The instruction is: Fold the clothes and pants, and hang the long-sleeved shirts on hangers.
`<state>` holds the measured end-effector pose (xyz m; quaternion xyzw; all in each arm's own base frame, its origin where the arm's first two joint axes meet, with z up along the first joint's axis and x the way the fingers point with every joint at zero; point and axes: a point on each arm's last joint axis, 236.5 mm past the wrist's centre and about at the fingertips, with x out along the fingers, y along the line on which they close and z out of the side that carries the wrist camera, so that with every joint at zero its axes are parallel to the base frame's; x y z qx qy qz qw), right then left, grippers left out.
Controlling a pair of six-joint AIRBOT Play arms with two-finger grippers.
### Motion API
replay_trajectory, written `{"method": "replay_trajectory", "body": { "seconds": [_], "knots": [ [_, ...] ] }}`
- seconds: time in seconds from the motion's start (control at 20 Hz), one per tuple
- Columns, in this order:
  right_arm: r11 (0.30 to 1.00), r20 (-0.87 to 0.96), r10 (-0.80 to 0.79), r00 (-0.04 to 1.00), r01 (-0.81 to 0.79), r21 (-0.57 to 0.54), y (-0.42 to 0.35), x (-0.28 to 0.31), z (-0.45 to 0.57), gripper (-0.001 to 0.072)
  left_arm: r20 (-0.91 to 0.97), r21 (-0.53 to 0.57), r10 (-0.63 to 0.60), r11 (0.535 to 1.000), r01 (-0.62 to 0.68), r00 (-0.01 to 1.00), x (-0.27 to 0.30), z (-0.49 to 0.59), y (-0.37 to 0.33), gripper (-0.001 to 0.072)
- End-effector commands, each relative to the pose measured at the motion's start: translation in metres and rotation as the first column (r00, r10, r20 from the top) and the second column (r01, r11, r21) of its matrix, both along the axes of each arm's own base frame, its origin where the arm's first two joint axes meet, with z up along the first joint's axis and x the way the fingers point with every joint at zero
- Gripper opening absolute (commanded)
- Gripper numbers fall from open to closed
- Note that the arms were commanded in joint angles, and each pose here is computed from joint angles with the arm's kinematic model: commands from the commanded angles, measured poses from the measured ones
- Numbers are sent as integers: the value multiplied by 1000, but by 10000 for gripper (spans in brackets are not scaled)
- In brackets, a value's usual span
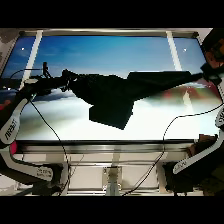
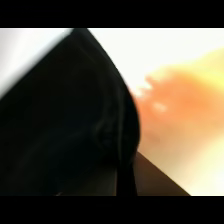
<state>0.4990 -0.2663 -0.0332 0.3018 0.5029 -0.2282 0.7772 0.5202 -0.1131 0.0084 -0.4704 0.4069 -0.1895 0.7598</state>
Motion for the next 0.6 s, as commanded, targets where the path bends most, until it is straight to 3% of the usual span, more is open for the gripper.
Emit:
{"method": "replay_trajectory", "body": {
  "seconds": [0.0,0.25,0.3,0.35,0.4,0.45,0.55],
  "knots": [
    [998,-296,-40,954,51,30,-27,-82,-53,22,0,1,-2,1000,2,1000,0,0,-1,471],
    [999,-181,4,983,2,35,-24,-52,-46,27,-1,2,-19,1000,19,1000,-2,-1,-11,473],
    [999,-139,7,990,-1,44,-20,-40,-39,97,0,5,-19,1000,19,1000,-2,-1,-12,477],
    [998,-98,14,995,-8,56,-14,-29,-29,310,1,7,-20,1000,20,1000,-2,-2,-14,491],
    [997,-56,48,997,-44,66,-8,-18,-17,420,3,12,-12,1000,12,1000,0,-2,-13,492],
    [988,-9,119,993,-117,101,9,-7,-1,399,5,17,-2,1000,2,1000,2,-3,-11,492],
    [925,179,221,959,-264,275,67,17,38,326,9,26,20,999,-20,1000,5,-4,-5,492]
  ]
}}
